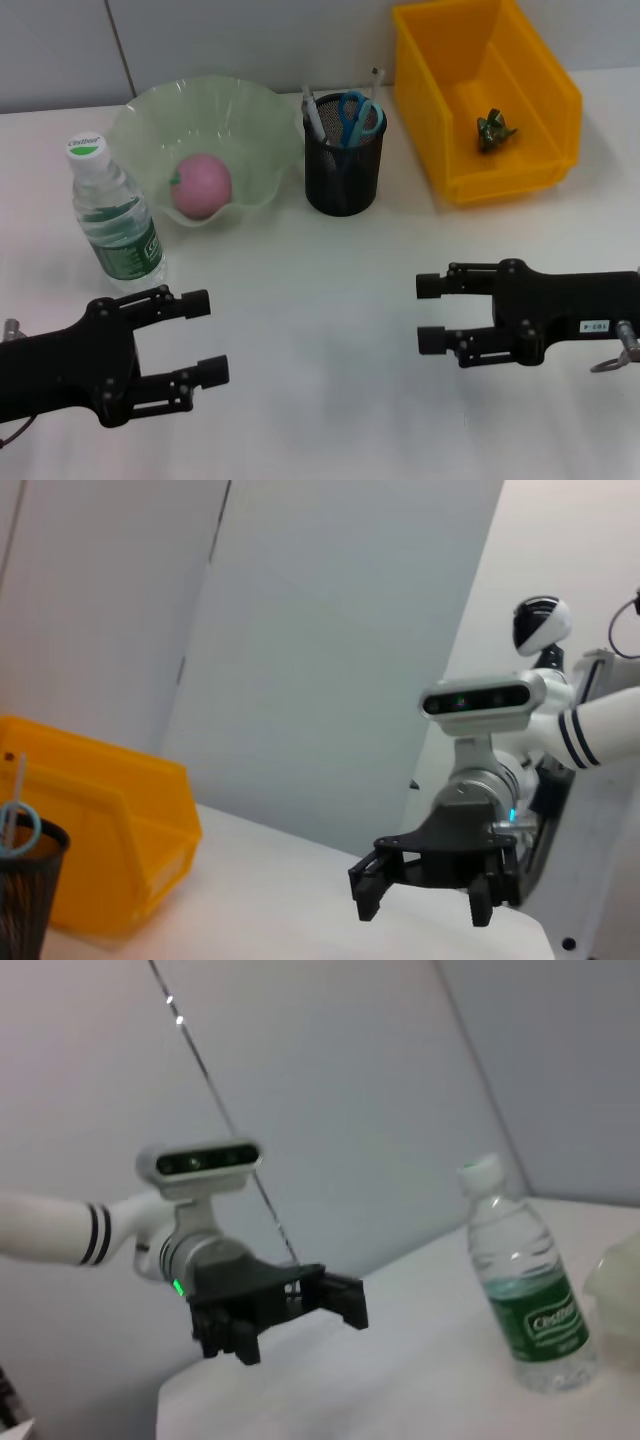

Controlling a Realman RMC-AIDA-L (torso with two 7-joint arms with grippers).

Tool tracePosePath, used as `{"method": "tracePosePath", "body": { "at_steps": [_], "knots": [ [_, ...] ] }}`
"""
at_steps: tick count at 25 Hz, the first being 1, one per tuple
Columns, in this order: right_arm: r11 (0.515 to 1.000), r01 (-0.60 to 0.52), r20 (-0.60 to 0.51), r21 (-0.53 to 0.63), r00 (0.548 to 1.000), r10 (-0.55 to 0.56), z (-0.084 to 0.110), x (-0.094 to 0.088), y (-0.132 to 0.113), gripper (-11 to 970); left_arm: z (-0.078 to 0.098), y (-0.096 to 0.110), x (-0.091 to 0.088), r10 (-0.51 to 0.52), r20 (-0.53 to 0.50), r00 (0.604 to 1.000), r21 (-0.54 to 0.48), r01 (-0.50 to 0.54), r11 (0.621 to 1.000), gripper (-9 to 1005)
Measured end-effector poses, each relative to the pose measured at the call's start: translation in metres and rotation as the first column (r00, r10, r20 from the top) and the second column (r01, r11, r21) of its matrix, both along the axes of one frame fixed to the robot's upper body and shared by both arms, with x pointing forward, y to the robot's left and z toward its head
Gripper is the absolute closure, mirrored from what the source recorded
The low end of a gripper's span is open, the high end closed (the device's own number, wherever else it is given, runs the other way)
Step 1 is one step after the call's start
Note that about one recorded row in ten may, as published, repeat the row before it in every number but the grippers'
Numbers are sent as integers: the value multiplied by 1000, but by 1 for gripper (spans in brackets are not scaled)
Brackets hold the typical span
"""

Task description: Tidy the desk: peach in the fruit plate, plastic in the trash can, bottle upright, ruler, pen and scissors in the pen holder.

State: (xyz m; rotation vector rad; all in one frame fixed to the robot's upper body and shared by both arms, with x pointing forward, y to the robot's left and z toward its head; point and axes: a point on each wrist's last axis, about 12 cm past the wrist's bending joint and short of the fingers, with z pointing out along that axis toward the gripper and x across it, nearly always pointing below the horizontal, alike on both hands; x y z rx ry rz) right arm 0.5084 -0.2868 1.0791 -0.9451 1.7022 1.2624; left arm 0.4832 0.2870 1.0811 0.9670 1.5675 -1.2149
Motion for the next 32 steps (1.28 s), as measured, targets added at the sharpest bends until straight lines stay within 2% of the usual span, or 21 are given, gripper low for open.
{"method": "tracePosePath", "body": {
  "at_steps": [13,15,32],
  "knots": [
    [998,-38,8,-56,999,39,1,6,3,193,-5,-10,8,-26,18,1000,70,25,997,201],
    [998,-38,7,-58,999,39,1,6,4,193,-6,-20,14,-65,18,998,86,63,994,201],
    [997,-38,10,-65,999,39,-2,5,6,193,-3,-18,16,-76,20,997,91,74,993,201]
  ]
}}
